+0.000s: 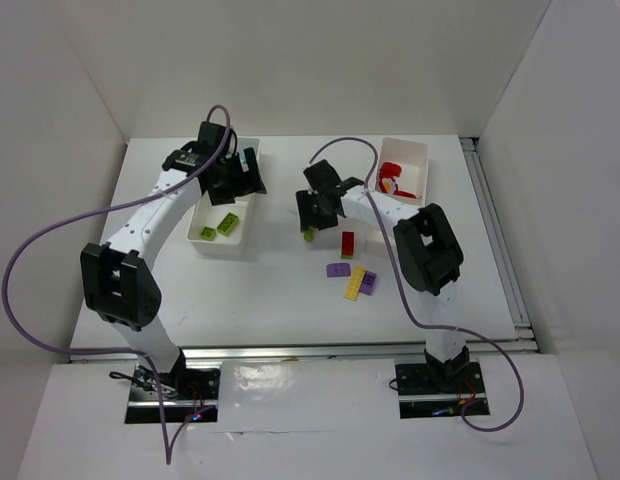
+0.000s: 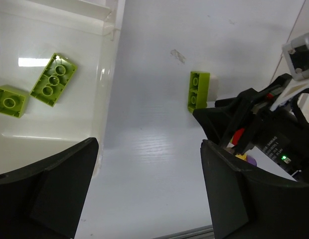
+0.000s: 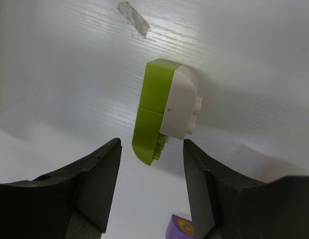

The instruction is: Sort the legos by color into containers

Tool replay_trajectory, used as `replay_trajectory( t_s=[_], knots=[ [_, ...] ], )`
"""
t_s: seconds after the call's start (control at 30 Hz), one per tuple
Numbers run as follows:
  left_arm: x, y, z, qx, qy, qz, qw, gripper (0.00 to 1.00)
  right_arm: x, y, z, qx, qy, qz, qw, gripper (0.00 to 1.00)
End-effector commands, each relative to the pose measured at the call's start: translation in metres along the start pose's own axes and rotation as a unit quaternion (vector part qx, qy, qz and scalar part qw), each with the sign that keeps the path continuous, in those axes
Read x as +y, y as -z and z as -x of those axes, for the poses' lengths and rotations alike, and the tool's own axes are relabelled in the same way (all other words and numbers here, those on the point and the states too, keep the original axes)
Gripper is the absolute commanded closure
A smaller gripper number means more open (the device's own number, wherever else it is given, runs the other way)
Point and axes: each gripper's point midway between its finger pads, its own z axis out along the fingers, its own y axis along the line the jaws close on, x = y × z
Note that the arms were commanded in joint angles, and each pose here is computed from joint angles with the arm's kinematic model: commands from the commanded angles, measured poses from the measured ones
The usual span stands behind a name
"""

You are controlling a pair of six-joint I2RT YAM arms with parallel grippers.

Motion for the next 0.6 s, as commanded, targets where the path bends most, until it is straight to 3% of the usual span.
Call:
replay_trajectory(
  t_s=[0.0,0.13,0.33,0.57],
  knots=[
    [-0.009,0.002,0.005,-0.004,0.005,-0.023,1.000,0.06,0.018,-0.007,0.002,0.004,0.007,0.015,1.000,0.41],
    [-0.011,-0.001,0.001,0.006,-0.004,-0.031,1.000,0.06,0.019,-0.012,0.001,0.008,0.005,0.004,1.000,0.55],
    [-0.012,-0.003,0.005,0.016,0.004,-0.048,0.999,0.06,0.011,-0.007,-0.003,0.011,0.005,-0.016,1.000,0.56],
    [-0.015,-0.007,0.003,0.029,-0.001,-0.064,0.998,0.06,0.020,-0.007,0.003,-0.007,0.015,0.013,1.000,0.37]
  ],
)
